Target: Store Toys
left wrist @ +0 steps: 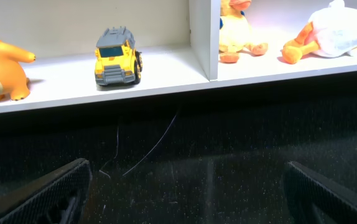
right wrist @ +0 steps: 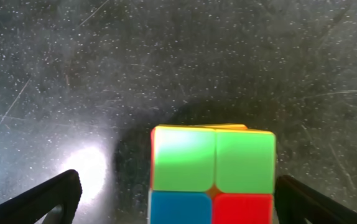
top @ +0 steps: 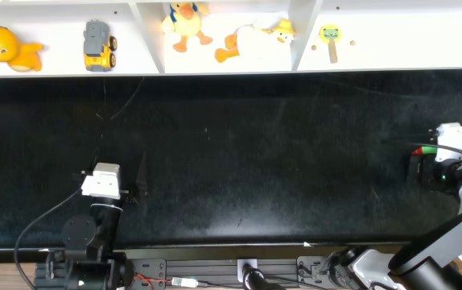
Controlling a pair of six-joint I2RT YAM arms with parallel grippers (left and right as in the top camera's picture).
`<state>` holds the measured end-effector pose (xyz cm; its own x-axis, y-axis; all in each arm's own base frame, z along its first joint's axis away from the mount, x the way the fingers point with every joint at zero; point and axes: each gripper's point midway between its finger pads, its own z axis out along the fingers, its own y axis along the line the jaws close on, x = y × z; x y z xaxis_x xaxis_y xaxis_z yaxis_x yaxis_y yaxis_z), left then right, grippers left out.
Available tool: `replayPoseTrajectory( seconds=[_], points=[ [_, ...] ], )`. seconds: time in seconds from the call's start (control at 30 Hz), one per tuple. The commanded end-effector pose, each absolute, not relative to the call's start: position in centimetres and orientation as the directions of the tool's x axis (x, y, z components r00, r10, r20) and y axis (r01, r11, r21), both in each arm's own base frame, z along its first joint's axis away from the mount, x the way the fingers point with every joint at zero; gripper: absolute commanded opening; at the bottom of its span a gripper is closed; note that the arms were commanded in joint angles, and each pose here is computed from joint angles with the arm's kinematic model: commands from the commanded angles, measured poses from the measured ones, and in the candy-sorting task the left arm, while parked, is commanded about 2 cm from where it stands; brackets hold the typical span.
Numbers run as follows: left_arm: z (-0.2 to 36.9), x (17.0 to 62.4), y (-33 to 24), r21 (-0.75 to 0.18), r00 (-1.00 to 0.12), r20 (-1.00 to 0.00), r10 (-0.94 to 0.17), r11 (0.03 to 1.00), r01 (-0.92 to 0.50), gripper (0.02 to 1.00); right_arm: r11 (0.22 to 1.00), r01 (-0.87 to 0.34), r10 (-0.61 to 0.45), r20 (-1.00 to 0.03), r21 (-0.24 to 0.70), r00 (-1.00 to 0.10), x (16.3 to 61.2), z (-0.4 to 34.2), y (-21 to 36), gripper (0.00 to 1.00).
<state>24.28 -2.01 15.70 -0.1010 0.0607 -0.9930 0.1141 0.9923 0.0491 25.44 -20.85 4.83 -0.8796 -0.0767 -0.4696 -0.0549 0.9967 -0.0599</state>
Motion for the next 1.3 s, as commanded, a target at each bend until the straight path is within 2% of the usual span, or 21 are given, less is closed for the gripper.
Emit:
replayPoseTrajectory(
  seconds=[0.03, 0.17, 0.27, 0.43, 0.67, 0.87, 1.13, 1.3],
  points=[
    [15.7, 24.3, -2.0, 0.070, -0.091, -0.993, 0.080, 0.991, 0.112, 0.998, 0.997, -0.060, -0.077, -0.462, -0.051, -0.884, 25.3, 4.2, -20.3, 0.993],
    [15.7, 24.3, -2.0, 0.070, -0.091, -0.993, 0.080, 0.991, 0.112, 0.998, 0.996, -0.059, -0.080, -0.467, -0.060, -0.881, 25.5, 4.3, -20.5, 0.869],
    [15.7, 24.3, -2.0, 0.070, -0.091, -0.993, 0.080, 0.991, 0.112, 0.996, 0.996, -0.059, -0.081, -0.468, -0.061, -0.880, 25.5, 4.3, -20.5, 0.709],
    [15.7, 24.3, -2.0, 0.070, -0.091, -0.993, 0.080, 0.991, 0.112, 0.998, 0.996, -0.059, -0.081, -0.468, -0.061, -0.880, 25.5, 4.3, -20.5, 0.586],
    [15.7, 24.3, -2.0, 0.070, -0.091, -0.993, 0.080, 0.991, 0.112, 0.998, 0.997, -0.020, -0.057, -0.491, -0.079, -0.869, 26.0, 5.7, -21.0, 0.575],
    [15.7, 24.3, -2.0, 0.070, -0.091, -0.993, 0.080, 0.991, 0.112, 0.998, 0.987, 0.051, -0.035, -0.519, -0.151, -0.854, 27.9, 9.6, -22.2, 0.570],
    [15.7, 24.3, -2.0, 0.070, -0.092, -0.993, 0.080, 0.991, 0.111, 0.998, 0.983, 0.025, -0.089, -0.595, -0.182, -0.799, 33.2, 15.8, -21.1, 0.562],
    [15.7, 24.3, -2.0, 0.070, -0.091, -0.993, 0.080, 0.991, 0.112, 0.998, 0.980, 0.026, -0.098, -0.588, -0.199, -0.803, 35.7, 17.6, -20.6, 0.566]
  ],
)
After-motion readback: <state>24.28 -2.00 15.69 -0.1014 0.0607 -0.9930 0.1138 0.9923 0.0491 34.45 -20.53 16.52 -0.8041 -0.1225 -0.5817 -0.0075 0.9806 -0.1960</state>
